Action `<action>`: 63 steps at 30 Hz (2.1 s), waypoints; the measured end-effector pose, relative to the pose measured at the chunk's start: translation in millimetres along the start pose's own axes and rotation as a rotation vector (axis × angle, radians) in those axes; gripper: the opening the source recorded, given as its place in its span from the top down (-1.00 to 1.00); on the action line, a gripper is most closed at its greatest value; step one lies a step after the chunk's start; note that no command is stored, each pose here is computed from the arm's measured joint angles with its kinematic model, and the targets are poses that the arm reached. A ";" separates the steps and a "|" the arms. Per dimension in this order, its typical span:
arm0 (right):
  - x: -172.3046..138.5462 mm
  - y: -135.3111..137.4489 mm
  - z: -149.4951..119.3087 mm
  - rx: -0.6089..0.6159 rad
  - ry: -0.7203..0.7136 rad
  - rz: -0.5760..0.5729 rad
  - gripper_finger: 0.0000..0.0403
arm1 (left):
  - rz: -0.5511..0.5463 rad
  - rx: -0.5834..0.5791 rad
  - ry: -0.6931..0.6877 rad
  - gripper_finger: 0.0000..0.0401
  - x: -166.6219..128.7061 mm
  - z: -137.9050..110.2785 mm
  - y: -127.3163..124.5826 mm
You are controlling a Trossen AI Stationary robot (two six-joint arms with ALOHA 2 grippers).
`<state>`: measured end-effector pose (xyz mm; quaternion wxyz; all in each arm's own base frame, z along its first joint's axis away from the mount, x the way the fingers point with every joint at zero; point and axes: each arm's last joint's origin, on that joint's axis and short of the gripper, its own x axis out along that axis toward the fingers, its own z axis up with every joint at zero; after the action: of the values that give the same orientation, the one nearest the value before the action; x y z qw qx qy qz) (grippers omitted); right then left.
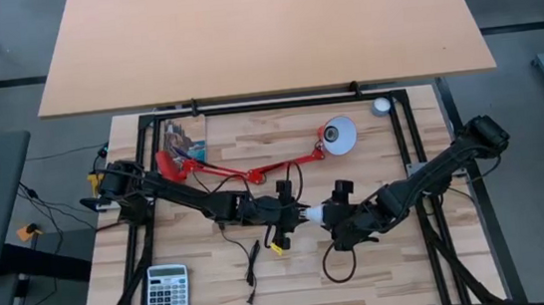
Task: Screw lightbulb
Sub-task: Insert the lightbulb in the lamp
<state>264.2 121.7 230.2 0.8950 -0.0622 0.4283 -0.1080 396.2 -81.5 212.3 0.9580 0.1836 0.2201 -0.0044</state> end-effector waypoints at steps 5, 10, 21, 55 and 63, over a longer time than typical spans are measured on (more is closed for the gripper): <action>0.0 0.0 0.0 0.005 0.000 0.000 -0.49 | -0.001 0.000 0.000 0.42 0.0 0.0 0.0; -0.7 1.4 0.1 0.007 -0.006 0.005 -0.65 | -0.001 0.003 -0.001 0.43 0.0 0.1 0.1; -10.7 2.1 -10.6 -0.009 0.057 -0.008 -0.97 | -0.030 0.004 -0.007 0.43 0.1 0.0 -0.6; -78.5 28.6 -27.6 -0.448 -0.359 -0.174 -0.95 | -0.257 -0.061 -0.240 0.50 -0.6 15.7 6.5; -65.0 47.4 -20.5 -0.635 -0.394 -0.193 -0.95 | -0.314 -0.043 -0.250 0.50 -1.3 15.8 3.9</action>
<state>215.2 183.2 256.6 0.8821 -0.3956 0.2525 -0.0396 402.0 -83.6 227.4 0.9692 0.1247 0.1252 -0.1718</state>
